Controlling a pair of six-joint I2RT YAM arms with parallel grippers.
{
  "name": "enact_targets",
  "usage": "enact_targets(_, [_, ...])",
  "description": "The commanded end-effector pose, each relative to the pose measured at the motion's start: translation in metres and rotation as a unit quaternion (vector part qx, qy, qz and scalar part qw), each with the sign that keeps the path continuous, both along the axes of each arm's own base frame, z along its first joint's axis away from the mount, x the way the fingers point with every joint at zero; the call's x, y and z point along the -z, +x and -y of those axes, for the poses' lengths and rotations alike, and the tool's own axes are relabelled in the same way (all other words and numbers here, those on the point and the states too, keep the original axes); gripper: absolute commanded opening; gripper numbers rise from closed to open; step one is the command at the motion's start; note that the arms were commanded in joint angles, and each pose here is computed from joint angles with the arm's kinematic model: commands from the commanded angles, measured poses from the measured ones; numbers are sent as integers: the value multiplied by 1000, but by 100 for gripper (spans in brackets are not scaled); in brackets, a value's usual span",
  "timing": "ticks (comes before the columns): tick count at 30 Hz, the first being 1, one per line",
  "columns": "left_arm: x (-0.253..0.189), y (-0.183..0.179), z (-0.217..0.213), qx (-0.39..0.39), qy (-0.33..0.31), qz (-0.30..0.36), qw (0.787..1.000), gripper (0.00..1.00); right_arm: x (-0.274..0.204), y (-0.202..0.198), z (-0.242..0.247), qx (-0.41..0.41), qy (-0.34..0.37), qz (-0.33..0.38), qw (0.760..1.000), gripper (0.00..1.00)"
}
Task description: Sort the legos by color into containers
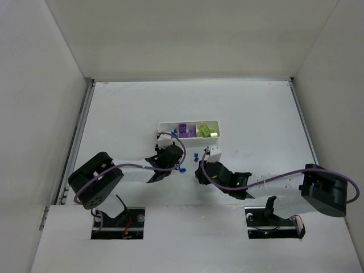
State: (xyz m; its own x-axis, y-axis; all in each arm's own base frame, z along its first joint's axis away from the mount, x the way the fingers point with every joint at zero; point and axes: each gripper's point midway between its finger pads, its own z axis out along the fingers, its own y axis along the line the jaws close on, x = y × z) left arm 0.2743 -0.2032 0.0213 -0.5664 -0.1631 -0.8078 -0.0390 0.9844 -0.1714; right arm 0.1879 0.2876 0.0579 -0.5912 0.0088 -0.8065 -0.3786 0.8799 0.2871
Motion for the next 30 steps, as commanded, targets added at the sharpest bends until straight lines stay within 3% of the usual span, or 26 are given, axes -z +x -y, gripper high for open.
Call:
enact_targets(1, [2, 4, 4, -2, 14, -4, 1000, 30, -17, 4, -12, 4, 42, 17, 999, 36])
enact_targets(7, [3, 6, -2, -11, 29, -1, 1000, 26, -15, 4, -10, 5, 42, 15, 999, 36])
enact_targets(14, [-5, 2, -1, 0, 27, 9, 1000, 10, -17, 3, -7, 7, 42, 16, 999, 37])
enact_targets(21, [-67, 7, 1, 9, -26, 58, 998, 10, -2, -8, 2, -9, 1, -12, 1000, 47])
enact_targets(30, [-101, 57, -7, 0, -80, 75, 994, 11, 12, -14, -5, -28, -31, -33, 999, 51])
